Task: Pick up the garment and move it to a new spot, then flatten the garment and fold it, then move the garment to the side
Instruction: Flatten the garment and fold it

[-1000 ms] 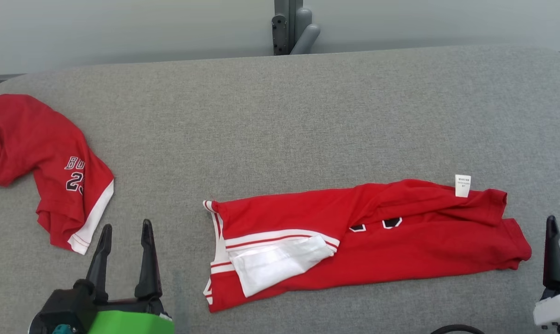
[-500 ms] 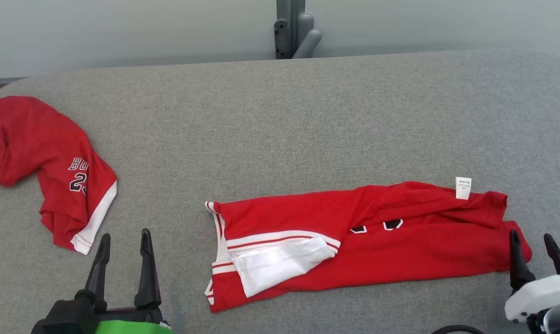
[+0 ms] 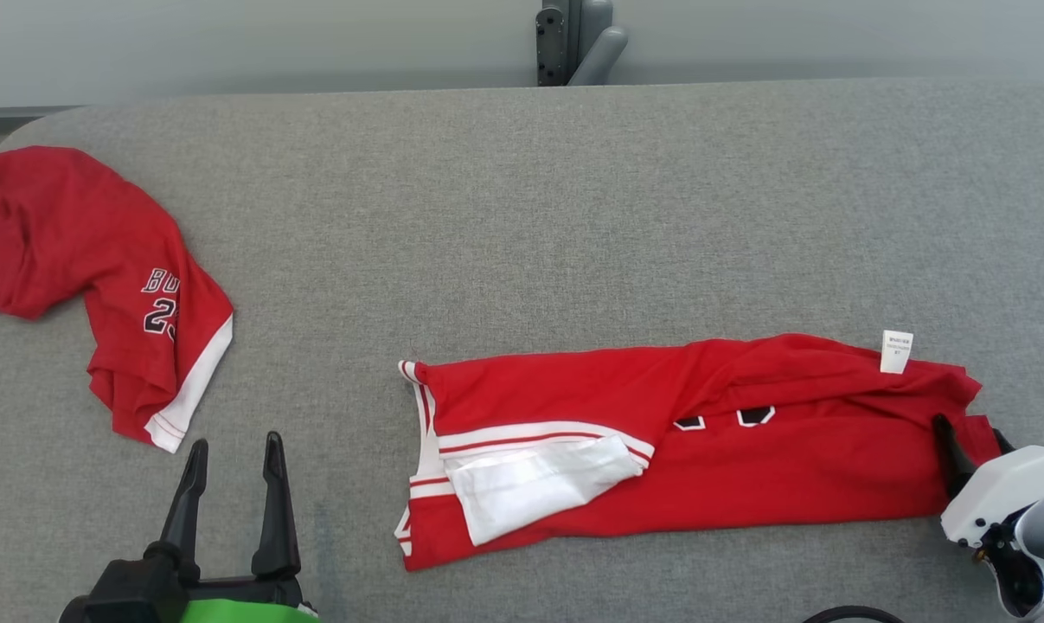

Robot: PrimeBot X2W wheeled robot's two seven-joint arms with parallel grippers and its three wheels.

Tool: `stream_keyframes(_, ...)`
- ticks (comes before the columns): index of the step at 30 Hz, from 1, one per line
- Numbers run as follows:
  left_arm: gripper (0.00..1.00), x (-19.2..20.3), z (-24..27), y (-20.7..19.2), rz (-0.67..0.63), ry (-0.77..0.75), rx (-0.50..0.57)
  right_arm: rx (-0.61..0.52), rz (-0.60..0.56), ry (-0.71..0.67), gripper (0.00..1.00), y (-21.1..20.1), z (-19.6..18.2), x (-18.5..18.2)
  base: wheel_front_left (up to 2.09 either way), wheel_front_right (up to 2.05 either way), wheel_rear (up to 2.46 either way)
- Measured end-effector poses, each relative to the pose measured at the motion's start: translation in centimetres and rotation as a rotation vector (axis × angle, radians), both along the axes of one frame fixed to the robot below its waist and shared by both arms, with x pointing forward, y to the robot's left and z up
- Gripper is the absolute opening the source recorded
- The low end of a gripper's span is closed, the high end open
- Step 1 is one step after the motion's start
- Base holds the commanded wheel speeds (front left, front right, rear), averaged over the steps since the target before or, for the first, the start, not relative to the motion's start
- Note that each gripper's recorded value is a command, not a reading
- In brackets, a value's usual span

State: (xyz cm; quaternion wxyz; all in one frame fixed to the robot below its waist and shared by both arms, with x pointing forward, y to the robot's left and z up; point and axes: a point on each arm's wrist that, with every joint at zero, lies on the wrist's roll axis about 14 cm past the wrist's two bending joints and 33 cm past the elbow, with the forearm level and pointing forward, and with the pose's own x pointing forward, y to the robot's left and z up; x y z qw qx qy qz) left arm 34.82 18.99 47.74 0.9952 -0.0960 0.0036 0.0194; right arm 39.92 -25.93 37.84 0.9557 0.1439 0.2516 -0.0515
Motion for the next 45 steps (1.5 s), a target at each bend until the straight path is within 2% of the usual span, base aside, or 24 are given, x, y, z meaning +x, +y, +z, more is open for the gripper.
stream_keyframes(5, 1.00, -0.2, -0.2, 0.3, 0.009, 0.007, 0.002, 0.101, -0.017, 0.050, 1.00, 1.1, -0.9, 0.5, 0.00, 0.00, 0.00)
stream_keyframes(6, 1.00, -0.2, -0.3, 0.3, 0.009, 0.009, 0.002, 0.148, -0.030, 0.062, 0.65, 1.5, -1.1, 0.6, 0.00, 0.00, 0.00)
stream_keyframes(7, 1.00, -0.2, -0.3, 0.3, 0.010, 0.011, 0.002, 0.172, -0.024, 0.074, 0.25, 2.0, -1.1, 0.7, 0.00, 0.00, 0.00)
stream_keyframes(8, 1.00, -0.2, -0.4, 0.3, 0.010, 0.012, 0.001, 0.177, -0.009, 0.086, 0.00, 2.2, -1.2, 0.8, 0.00, 0.00, 0.00)
stream_keyframes(15, 1.00, 0.0, -0.8, -0.2, 0.002, 0.025, -0.015, 0.262, -0.015, 0.090, 0.00, 2.0, -0.5, 1.1, 0.00, 0.00, 0.00)
stream_keyframes(20, 1.00, -0.2, -2.4, -0.9, -0.025, 0.074, -0.034, 0.173, -0.027, 0.083, 0.00, -2.4, 1.1, 1.4, 0.00, 0.00, 0.00)
stream_keyframes(26, 1.00, -0.1, -3.2, -0.5, -0.020, 0.097, -0.034, 0.044, -0.104, 0.027, 0.00, -9.2, 4.3, 1.8, 0.00, 0.00, 0.00)
stream_keyframes(31, 1.00, 0.6, -3.4, -0.8, -0.032, 0.102, -0.035, -0.043, -0.097, -0.056, 0.00, -11.2, 7.0, 3.0, 0.00, 0.00, 0.00)
stream_keyframes(33, 1.00, 0.7, -3.7, -1.0, -0.039, 0.108, -0.037, -0.113, -0.003, -0.110, 0.00, -9.8, 8.5, 4.0, 0.00, 0.00, 0.00)
stream_keyframes(36, 1.00, 0.8, -3.8, -1.1, -0.040, 0.112, -0.037, -0.134, 0.148, -0.207, 0.00, -5.6, 10.3, 5.0, 0.00, 0.00, 0.00)
stream_keyframes(38, 1.00, 0.8, -3.8, -1.0, -0.037, 0.112, -0.037, -0.095, 0.260, -0.263, 0.00, -1.4, 11.3, 5.0, 0.00, 0.00, 0.00)
stream_keyframes(39, 1.00, 0.8, -3.7, -0.9, -0.031, 0.111, -0.036, -0.056, 0.369, -0.299, 0.00, 2.5, 12.1, 4.3, 0.00, 0.00, 0.00)
stream_keyframes(45, 1.00, 0.8, -3.6, -1.2, -0.034, 0.108, -0.044, 0.035, 0.633, -0.267, 0.00, 12.3, 10.9, 0.6, 0.00, 0.00, 0.00)
